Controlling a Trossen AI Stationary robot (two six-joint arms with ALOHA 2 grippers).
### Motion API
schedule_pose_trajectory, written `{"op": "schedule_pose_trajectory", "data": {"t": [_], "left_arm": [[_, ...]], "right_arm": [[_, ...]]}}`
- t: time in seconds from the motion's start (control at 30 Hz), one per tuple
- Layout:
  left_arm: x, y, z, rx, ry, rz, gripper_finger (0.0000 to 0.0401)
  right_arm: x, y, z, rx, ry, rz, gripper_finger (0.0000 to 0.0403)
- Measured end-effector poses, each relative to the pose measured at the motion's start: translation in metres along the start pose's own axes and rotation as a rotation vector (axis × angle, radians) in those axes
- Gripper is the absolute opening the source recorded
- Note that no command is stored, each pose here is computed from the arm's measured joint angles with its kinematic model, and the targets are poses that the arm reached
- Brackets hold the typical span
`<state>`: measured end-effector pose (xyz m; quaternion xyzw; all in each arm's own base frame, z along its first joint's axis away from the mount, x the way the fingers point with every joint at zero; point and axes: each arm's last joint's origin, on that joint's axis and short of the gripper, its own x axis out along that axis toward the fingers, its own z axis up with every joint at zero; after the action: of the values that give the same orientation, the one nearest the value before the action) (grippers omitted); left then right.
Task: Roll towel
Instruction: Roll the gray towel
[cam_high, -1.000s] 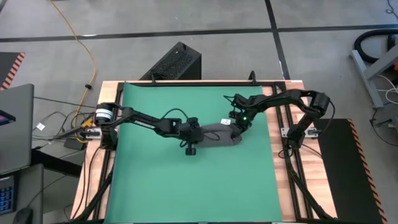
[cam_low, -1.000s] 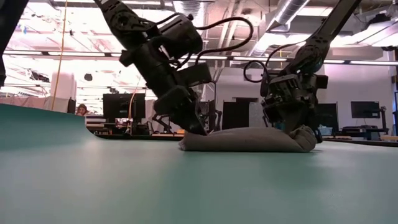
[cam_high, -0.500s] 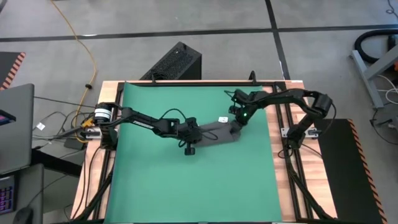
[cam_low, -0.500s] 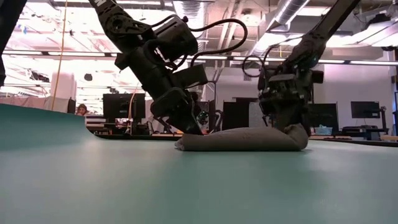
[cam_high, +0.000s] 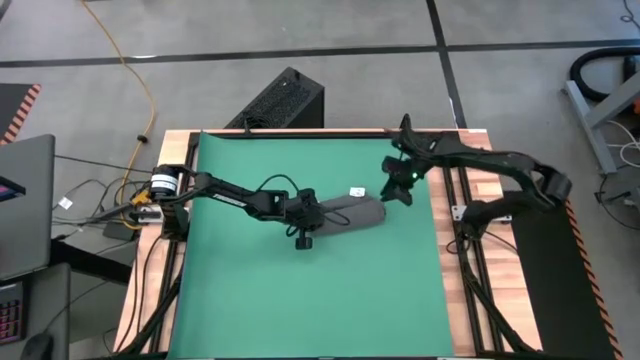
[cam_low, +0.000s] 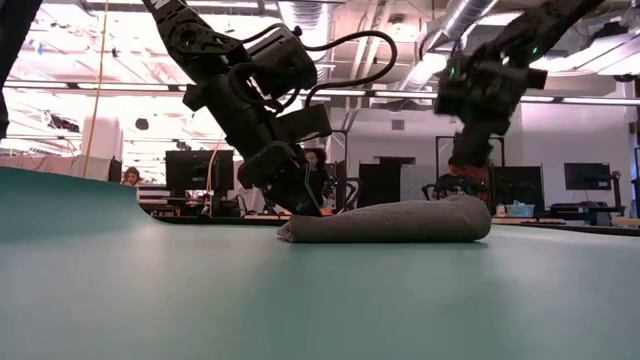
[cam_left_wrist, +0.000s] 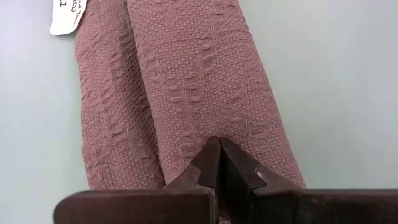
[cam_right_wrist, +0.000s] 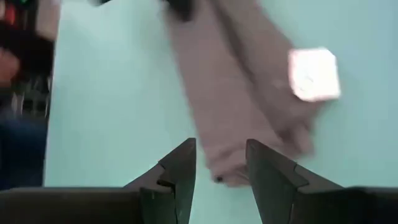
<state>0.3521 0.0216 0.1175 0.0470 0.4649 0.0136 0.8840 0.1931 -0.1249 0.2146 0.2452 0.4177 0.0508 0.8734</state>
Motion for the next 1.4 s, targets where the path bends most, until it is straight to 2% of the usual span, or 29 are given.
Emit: {"op": "schedule_pose_trajectory", "data": {"t": [0.13,0.3,0.37,0.47,0.57,0.73,1.03,1.17,1.27,1.4], "left_arm": [[0.0,-0.001,0.0,0.0,-0.001,-0.018,0.0],[0.0,-0.001,0.0,0.0,0.0,-0.027,0.0],[0.0,-0.001,0.0,0.0,0.002,-0.029,0.0],[0.0,-0.001,-0.001,0.0,0.004,-0.03,0.0],[0.0,-0.001,-0.001,0.0,0.006,-0.03,0.0],[0.0,-0.001,-0.001,0.0,0.007,-0.031,0.0],[0.0,-0.001,-0.001,0.0,0.007,-0.031,0.0],[0.0,-0.001,-0.001,0.0,0.009,-0.032,0.0],[0.0,-0.001,-0.001,-0.001,0.009,-0.033,0.0],[0.0,-0.001,-0.001,-0.001,0.009,-0.04,0.0]], "right_arm": [[0.008,0.03,0.001,-0.293,0.048,-0.045,0.0172],[0.031,0.063,0.001,-0.693,0.135,-0.158,0.0224],[0.042,0.073,0.002,-0.792,0.147,-0.213,0.0247],[0.055,0.081,0.0,-0.876,0.193,-0.272,0.027],[0.069,0.082,-0.005,-0.905,0.271,-0.29,0.0275],[0.085,0.067,-0.013,-0.88,0.37,-0.356,0.0275],[0.112,0.046,-0.013,-0.839,0.42,-0.354,0.0276],[0.127,0.04,-0.02,-0.83,0.496,-0.384,0.0273],[0.133,0.041,-0.024,-0.807,0.535,-0.45,0.0241],[0.132,0.041,-0.024,-0.789,0.534,-0.49,0.0141]]}}
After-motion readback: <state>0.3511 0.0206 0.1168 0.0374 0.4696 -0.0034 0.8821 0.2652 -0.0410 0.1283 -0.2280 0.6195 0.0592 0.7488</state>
